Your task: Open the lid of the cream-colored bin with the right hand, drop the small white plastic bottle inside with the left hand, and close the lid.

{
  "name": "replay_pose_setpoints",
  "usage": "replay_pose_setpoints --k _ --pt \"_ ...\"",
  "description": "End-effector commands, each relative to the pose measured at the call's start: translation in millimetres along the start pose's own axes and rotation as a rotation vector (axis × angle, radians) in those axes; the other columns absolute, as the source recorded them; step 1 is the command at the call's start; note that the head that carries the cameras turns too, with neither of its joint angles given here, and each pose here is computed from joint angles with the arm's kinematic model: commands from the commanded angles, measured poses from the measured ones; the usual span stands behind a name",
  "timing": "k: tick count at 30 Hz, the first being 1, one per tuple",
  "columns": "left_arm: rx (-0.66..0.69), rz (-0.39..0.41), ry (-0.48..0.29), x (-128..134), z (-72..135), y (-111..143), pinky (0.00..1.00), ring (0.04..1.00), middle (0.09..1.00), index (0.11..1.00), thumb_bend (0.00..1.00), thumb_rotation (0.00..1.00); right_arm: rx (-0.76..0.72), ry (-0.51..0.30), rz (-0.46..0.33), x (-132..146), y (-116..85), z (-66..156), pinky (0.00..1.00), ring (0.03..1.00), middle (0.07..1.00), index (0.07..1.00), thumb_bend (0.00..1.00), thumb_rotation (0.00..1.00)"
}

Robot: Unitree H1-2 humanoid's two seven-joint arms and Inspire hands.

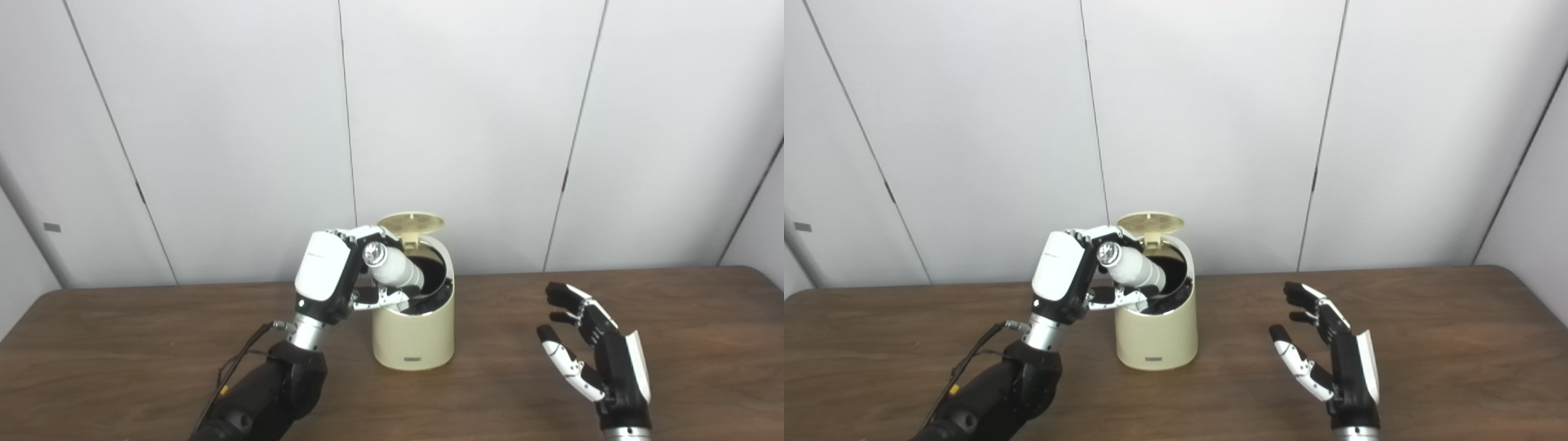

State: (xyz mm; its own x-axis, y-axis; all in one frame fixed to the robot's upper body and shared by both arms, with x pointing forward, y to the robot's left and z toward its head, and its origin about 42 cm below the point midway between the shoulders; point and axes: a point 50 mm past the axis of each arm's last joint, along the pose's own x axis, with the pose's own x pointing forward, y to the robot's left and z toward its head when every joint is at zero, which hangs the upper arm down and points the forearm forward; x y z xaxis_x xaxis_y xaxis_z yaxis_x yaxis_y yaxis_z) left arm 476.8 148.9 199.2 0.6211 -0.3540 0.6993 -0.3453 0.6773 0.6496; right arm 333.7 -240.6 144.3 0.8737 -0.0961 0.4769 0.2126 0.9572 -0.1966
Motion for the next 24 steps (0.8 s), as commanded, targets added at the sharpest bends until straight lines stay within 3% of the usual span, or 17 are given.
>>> replay_pose_setpoints --k 1,5,7,10,11,12,13,14,18,24 --pt "0.003 0.036 -0.067 31.0 6.7 9.5 0.11 0.157 0.471 0.481 0.52 0.0 0.052 0.057 0.011 -28.9 24.2 -9.5 0.67 0.76 0.763 0.75 0.22 0.42" --pt "-0.013 0.031 -0.052 32.6 8.1 8.5 0.11 0.157 0.471 0.481 0.52 0.0 0.052 0.063 0.012 -29.1 24.1 -9.1 0.67 0.762 0.766 0.752 0.21 0.44" --pt "-0.036 0.011 -0.04 33.2 9.2 8.1 0.17 0.238 0.439 0.509 0.52 0.0 0.057 0.065 0.011 -29.2 23.9 -9.8 0.68 0.766 0.768 0.754 0.22 0.44" --pt "-0.067 -0.034 -0.023 33.8 9.3 8.2 0.32 0.407 0.473 0.504 0.52 0.0 0.051 0.058 0.01 -28.9 24.1 -8.9 0.67 0.756 0.759 0.75 0.21 0.41" --pt "-0.077 -0.046 -0.013 33.8 8.9 8.1 0.33 0.424 0.475 0.509 0.52 0.0 0.051 0.055 0.011 -28.8 24.2 -8.3 0.67 0.757 0.759 0.749 0.21 0.41" --pt "-0.088 -0.059 -0.003 33.7 8.4 8.1 0.33 0.43 0.492 0.535 0.76 0.06 0.049 0.055 0.012 -28.7 24.3 -7.9 0.67 0.758 0.759 0.75 0.21 0.4" --pt "-0.096 -0.069 0.006 33.4 7.9 8.2 0.35 0.452 0.518 0.566 0.9 0.11 0.048 0.056 0.013 -28.7 24.4 -7.6 0.67 0.758 0.761 0.75 0.2 0.39" --pt "-0.102 -0.075 0.012 33.2 7.5 8.3 0.37 0.475 0.539 0.58 0.95 0.14 0.046 0.056 0.013 -28.7 24.4 -7.4 0.67 0.758 0.761 0.75 0.2 0.39" --pt "-0.121 -0.096 0.031 32.5 6.3 9.2 0.44 0.55 0.604 0.613 1.0 0.17 0.041 0.053 0.013 -28.5 24.3 -8.1 0.66 0.753 0.759 0.745 0.19 0.37" --pt "-0.127 -0.105 0.043 32.2 5.3 10.1 0.44 0.555 0.608 0.62 1.0 0.2 0.047 0.052 0.013 -28.0 24.4 -7.9 0.66 0.753 0.758 0.746 0.2 0.39"
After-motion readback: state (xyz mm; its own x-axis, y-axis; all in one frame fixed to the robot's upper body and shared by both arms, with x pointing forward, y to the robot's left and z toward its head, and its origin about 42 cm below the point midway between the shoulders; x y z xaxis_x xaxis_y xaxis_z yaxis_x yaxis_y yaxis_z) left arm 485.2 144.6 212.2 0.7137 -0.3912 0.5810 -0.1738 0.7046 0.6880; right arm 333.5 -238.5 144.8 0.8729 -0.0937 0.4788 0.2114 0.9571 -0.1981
